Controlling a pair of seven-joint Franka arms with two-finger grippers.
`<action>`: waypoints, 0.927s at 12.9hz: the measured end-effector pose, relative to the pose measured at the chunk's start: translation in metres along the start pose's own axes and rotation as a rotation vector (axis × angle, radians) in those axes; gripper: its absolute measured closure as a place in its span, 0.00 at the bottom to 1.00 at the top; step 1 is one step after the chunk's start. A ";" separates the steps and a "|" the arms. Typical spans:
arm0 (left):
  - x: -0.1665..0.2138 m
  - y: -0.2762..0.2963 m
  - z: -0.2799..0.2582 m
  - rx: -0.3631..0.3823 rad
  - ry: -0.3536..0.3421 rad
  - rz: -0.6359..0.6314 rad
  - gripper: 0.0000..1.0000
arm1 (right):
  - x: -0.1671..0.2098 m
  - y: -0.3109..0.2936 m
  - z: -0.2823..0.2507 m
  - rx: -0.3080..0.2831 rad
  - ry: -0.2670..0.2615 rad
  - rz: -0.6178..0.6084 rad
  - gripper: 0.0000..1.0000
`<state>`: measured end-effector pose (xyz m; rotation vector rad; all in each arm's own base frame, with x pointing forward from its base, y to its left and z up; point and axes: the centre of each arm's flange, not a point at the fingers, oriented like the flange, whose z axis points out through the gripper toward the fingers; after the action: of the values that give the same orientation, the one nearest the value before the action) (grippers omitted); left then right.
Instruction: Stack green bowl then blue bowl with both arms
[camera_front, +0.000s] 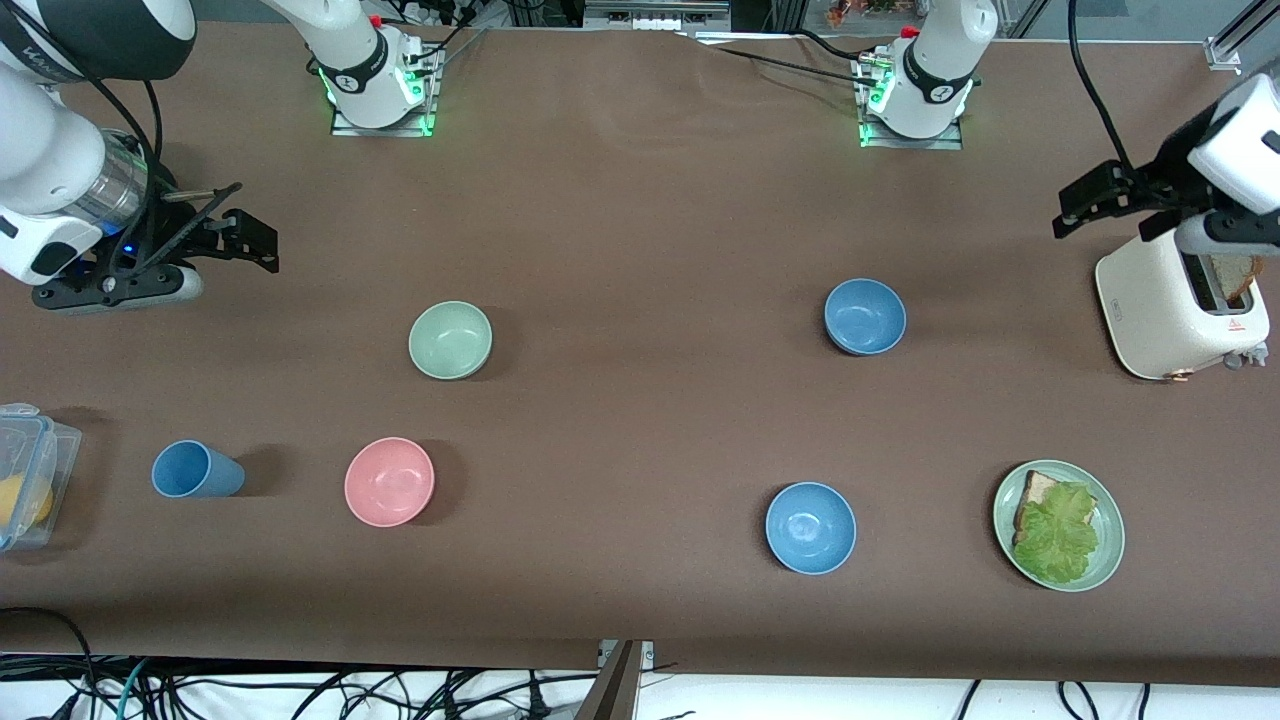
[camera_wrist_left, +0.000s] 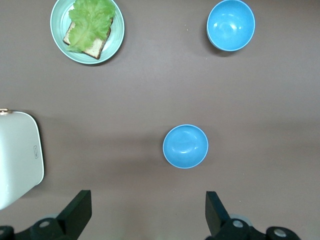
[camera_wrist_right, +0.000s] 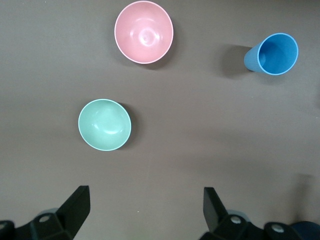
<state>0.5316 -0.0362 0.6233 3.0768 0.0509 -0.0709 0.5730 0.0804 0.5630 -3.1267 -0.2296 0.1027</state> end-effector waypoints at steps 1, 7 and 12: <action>-0.004 0.000 0.003 0.005 0.005 0.001 0.00 | 0.000 0.000 0.000 0.000 0.000 0.000 0.00; 0.002 0.002 0.013 0.022 0.005 0.008 0.00 | 0.000 0.000 0.000 0.000 0.001 0.000 0.00; 0.000 0.002 0.009 0.025 -0.004 0.008 0.00 | 0.000 0.000 0.000 0.000 0.005 -0.001 0.00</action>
<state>0.5316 -0.0390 0.6144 3.1014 0.0380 -0.0775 0.5734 0.0806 0.5634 -3.1266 -0.2304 0.0954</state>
